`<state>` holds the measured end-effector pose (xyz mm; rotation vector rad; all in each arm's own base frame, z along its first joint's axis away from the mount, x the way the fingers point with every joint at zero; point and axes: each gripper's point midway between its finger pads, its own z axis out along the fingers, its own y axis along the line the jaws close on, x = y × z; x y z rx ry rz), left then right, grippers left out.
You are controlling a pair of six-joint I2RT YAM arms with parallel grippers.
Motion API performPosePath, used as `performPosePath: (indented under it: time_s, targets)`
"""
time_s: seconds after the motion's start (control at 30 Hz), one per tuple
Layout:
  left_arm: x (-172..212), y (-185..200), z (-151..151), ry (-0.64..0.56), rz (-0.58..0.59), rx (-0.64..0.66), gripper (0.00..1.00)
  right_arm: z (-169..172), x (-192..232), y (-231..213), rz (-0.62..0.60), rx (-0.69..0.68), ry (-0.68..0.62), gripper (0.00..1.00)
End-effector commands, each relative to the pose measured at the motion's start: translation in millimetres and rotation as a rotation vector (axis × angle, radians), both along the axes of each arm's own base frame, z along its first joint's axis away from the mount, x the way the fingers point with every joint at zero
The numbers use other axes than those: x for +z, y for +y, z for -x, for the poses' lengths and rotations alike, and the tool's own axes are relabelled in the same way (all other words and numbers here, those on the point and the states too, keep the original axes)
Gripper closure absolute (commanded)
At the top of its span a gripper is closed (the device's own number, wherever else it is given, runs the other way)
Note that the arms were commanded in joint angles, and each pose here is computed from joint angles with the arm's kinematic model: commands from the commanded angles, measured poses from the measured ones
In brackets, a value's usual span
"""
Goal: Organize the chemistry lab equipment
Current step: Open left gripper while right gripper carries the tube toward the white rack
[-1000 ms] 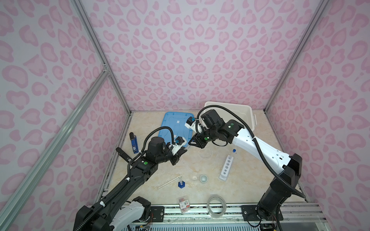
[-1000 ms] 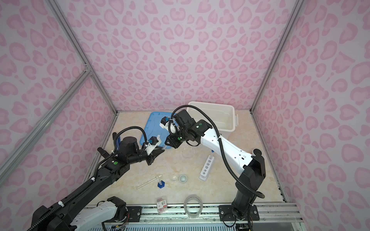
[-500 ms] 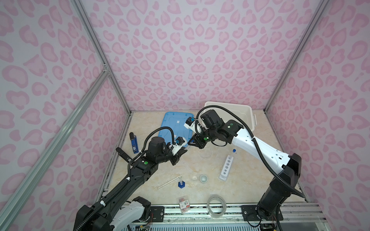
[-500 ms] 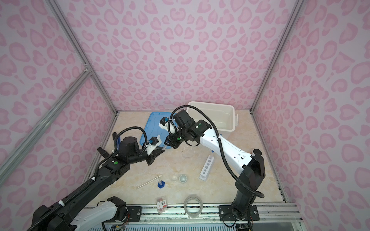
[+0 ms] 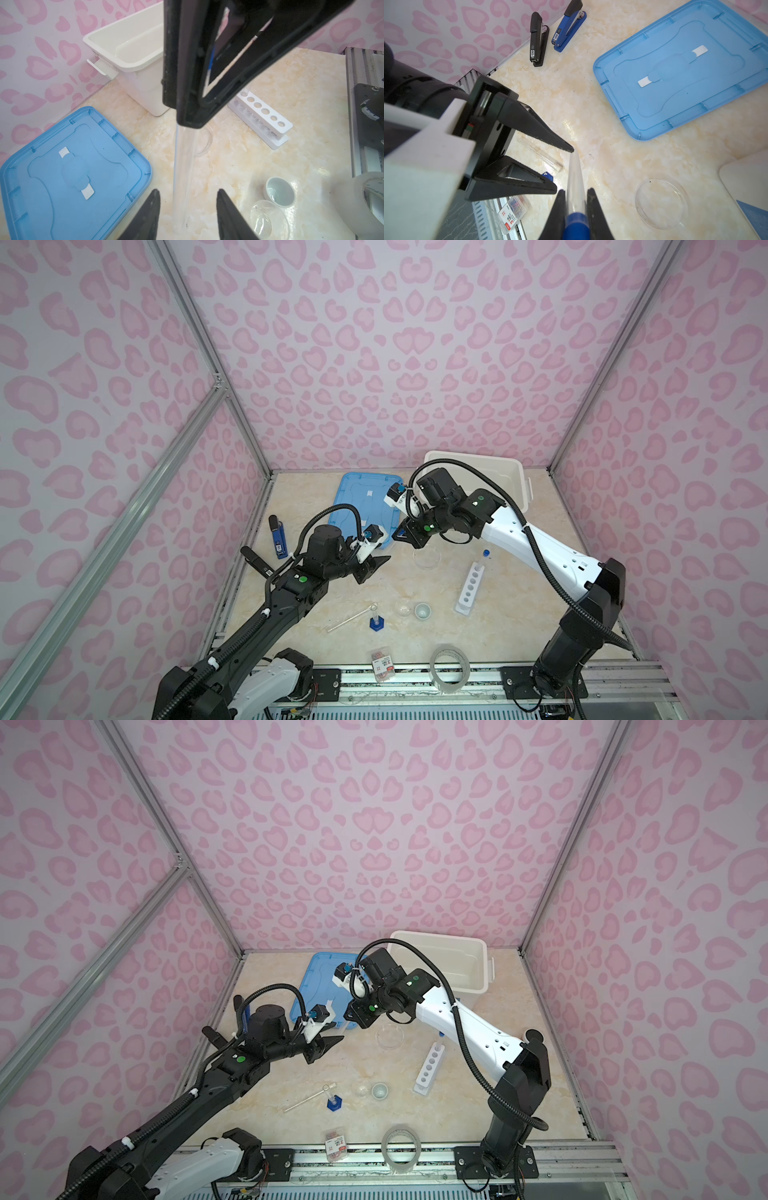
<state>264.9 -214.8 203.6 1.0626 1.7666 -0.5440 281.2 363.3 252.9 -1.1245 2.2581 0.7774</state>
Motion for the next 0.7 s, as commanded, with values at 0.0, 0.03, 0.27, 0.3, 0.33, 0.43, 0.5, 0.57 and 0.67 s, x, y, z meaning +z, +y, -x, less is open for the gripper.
performPosePath:
  time_s: [0.0, 0.03, 0.27, 0.3, 0.33, 0.43, 0.5, 0.57, 0.67]
  targets:
    - [13.2, 1.3, -5.6, -0.059, 0.022, 0.023, 0.39, -0.6, -2.6, -9.1, 0.04, -0.024, -0.008, 0.87]
    - [14.1, 2.6, -6.5, -0.067, 0.02, 0.031, 0.38, -1.0, -1.6, -12.2, 0.05, -0.033, -0.013, 0.87]
    - [31.4, 14.0, -15.8, -0.144, 0.035, 0.119, 0.33, 4.0, 0.2, -62.6, 0.18, -0.148, -0.024, 0.87]
    - [34.7, 15.2, -16.7, -0.153, 0.04, 0.129, 0.33, 6.9, -0.5, -72.4, 0.205, -0.169, -0.021, 0.87]
    - [37.1, 16.0, -17.3, -0.156, 0.046, 0.138, 0.32, 9.6, -1.3, -80.8, 0.225, -0.186, -0.017, 0.87]
    - [44.1, 16.6, -20.4, -0.136, 0.074, 0.163, 0.32, 18.2, -5.3, -108.3, 0.293, -0.25, -0.021, 0.87]
    - [45.7, 16.3, -23.7, -0.114, 0.086, 0.18, 0.32, 24.2, -4.8, -125.8, 0.335, -0.292, -0.027, 0.87]
    - [48.5, 16.5, -26.8, -0.1, 0.097, 0.197, 0.32, 28.2, -4.2, -141.3, 0.37, -0.334, -0.035, 0.87]
    - [53.6, 20.1, -33.8, -0.084, 0.113, 0.245, 0.31, 34.6, -6.6, -161.1, 0.415, -0.393, -0.039, 0.87]
